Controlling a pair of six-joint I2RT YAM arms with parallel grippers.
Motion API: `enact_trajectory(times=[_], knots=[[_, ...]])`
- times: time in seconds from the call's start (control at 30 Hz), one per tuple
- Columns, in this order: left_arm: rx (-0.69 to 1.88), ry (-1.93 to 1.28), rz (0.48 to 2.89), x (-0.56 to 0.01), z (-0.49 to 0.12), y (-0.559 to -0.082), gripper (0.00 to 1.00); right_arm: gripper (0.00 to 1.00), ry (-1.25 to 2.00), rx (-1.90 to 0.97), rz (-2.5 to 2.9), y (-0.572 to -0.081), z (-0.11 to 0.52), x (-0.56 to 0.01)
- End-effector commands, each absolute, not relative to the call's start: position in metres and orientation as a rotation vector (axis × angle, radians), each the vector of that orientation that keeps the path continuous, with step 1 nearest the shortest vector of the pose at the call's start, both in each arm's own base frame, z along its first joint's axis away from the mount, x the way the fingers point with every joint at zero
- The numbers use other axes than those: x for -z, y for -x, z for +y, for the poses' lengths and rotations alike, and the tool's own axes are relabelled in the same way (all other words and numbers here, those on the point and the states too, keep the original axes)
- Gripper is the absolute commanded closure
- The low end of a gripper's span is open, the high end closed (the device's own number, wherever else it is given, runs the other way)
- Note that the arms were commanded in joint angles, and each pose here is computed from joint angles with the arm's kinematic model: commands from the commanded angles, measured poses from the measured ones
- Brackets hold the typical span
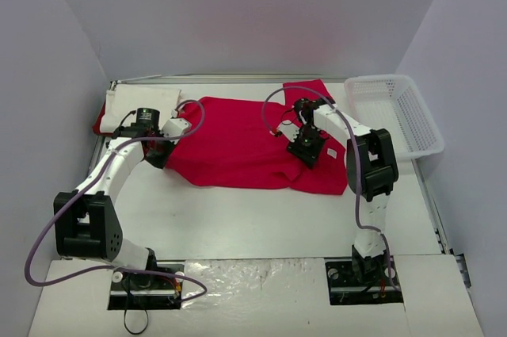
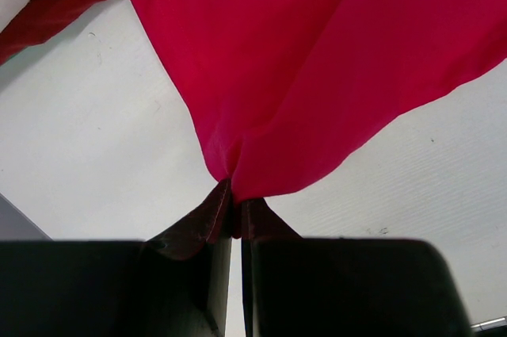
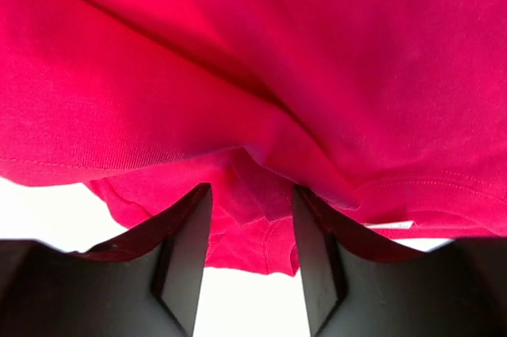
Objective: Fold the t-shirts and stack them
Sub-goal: Fold the flattened tshirt in 1/3 of the way
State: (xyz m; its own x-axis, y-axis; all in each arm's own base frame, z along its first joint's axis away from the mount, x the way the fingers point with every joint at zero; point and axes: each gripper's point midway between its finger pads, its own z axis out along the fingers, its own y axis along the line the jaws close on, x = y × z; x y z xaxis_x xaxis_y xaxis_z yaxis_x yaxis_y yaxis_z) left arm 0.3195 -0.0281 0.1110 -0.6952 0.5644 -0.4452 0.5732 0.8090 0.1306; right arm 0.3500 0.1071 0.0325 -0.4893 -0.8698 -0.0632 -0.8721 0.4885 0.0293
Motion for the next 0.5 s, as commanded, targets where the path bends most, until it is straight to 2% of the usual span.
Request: enact_trajectory(times=[0.0,0.27,0.47], knots=[[0.031,-0.851,2.521,-0.112,-0.027,-0.316,0.98,0.58,1.595,-0.075,2.696,-0.349,0.104,-0.034],[0.039,-0.853,2.524,-0.11,-0.028,-0.315,0.98,0.51,1.629,-0.1,2.712,-0.335,0.103,-0.029],[0.044,-0.857,2.526,-0.109,-0.028,-0.315,0.98,0.49,1.619,-0.039,2.723,-0.341,0.098,-0.023]])
